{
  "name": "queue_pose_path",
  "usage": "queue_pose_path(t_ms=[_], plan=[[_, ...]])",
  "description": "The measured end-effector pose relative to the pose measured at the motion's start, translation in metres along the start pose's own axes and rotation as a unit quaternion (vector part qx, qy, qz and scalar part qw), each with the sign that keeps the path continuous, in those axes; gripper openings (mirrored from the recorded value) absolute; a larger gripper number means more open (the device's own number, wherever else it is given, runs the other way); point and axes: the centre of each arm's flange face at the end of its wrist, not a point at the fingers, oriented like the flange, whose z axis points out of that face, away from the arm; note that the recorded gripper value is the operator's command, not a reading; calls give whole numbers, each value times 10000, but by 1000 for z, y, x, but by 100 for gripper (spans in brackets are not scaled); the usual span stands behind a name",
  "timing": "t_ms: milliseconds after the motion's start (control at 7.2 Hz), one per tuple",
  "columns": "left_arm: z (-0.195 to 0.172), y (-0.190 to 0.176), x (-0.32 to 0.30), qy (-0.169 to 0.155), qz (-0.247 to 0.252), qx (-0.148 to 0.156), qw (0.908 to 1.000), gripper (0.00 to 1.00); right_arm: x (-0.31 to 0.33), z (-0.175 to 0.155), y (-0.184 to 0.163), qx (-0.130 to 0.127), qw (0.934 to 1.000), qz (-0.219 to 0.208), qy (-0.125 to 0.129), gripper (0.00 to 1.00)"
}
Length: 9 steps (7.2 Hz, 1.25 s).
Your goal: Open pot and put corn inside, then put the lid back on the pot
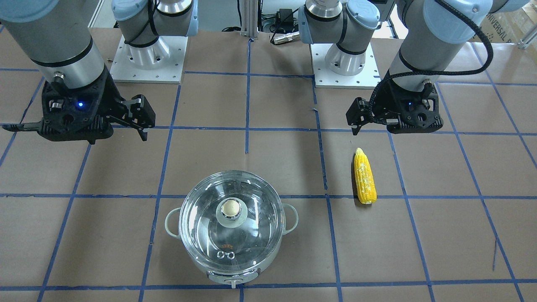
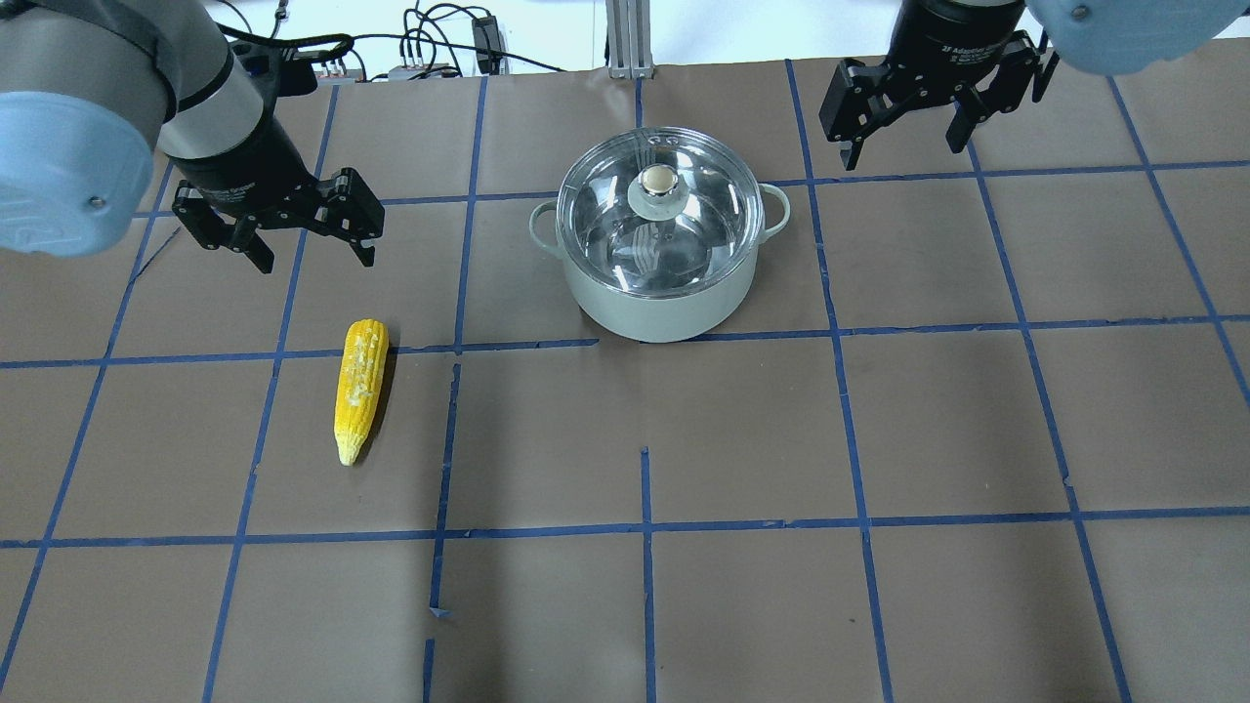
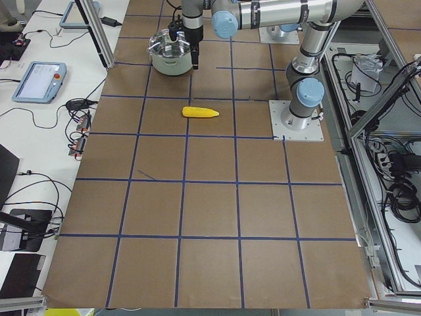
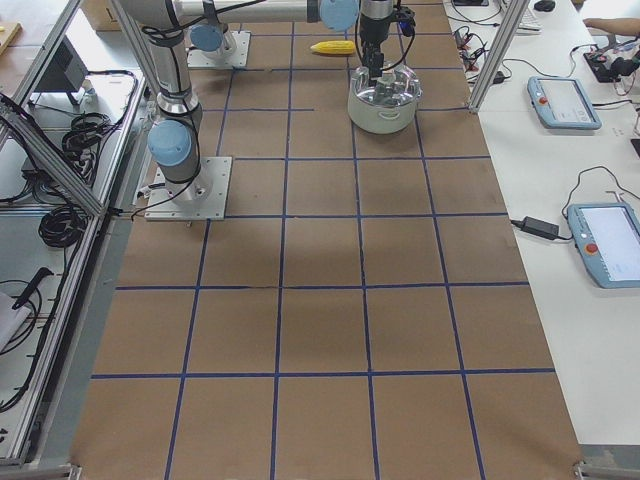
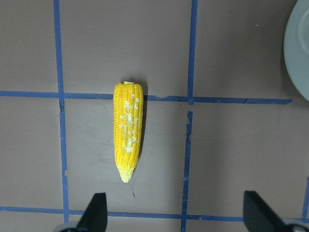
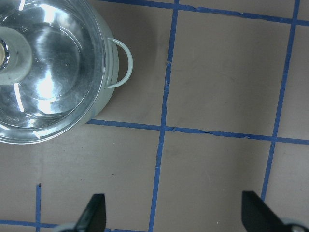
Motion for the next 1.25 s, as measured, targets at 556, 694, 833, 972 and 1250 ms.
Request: queue_pose_path(t_ms=[556, 694, 833, 972, 1250], plan=[[8, 0, -1, -24, 35, -92, 9999, 100, -2, 1, 0, -5, 10000, 19, -47, 100], [18, 1, -2, -16, 63, -149, 9999, 100, -2, 2, -1, -4, 10000, 36, -59, 100], [36, 0, -8, 9, 170, -180, 9997, 100, -3, 3, -8, 7, 9999, 93, -69, 100], [63, -5, -26, 33, 336, -164, 9993, 100, -9, 2, -23, 53, 9998, 172, -69, 100], [126, -12, -68, 38, 435, 4, 9990, 100, -51, 15, -72, 77, 9996, 259, -28, 100]])
